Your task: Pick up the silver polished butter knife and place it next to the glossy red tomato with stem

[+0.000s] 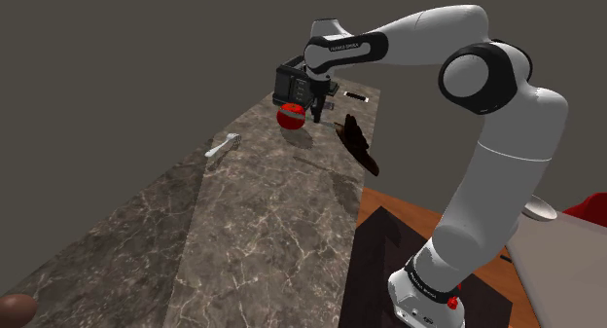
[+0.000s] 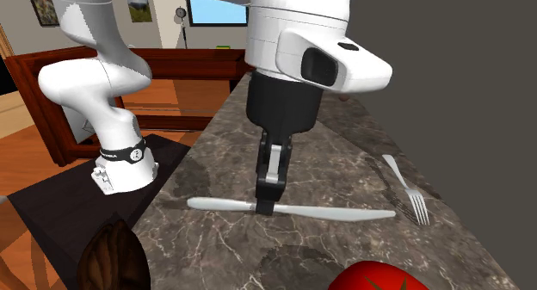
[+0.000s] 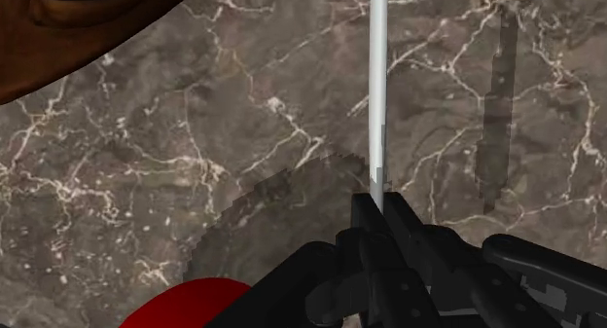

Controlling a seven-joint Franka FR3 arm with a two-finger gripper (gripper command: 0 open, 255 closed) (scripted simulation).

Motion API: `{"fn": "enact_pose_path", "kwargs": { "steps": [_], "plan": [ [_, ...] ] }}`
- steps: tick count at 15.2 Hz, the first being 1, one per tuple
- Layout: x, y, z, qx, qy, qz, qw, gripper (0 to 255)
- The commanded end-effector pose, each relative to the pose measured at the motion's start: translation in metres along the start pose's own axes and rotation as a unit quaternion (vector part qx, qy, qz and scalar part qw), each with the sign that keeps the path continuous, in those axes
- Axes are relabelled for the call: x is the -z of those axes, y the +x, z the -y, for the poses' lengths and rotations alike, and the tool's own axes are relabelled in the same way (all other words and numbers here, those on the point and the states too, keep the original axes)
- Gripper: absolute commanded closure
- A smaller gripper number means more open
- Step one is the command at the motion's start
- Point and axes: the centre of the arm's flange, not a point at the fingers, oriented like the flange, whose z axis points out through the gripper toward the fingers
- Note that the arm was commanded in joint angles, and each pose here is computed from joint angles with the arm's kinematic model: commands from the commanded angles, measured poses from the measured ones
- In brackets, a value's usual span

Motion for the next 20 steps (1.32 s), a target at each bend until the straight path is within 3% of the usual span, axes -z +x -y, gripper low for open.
{"fn": "enact_pose_path", "kwargs": {
  "steps": [1, 15, 20],
  "plan": [
    [-0.011, 0.002, 0.001, 0.0, 0.0, 0.0, 1.0, 255],
    [-0.085, 0.012, 0.004, 0.0, 0.0, 0.0, 1.0, 255],
    [-0.088, 0.013, 0.004, 0.0, 0.0, 0.0, 1.0, 255]
  ]
}}
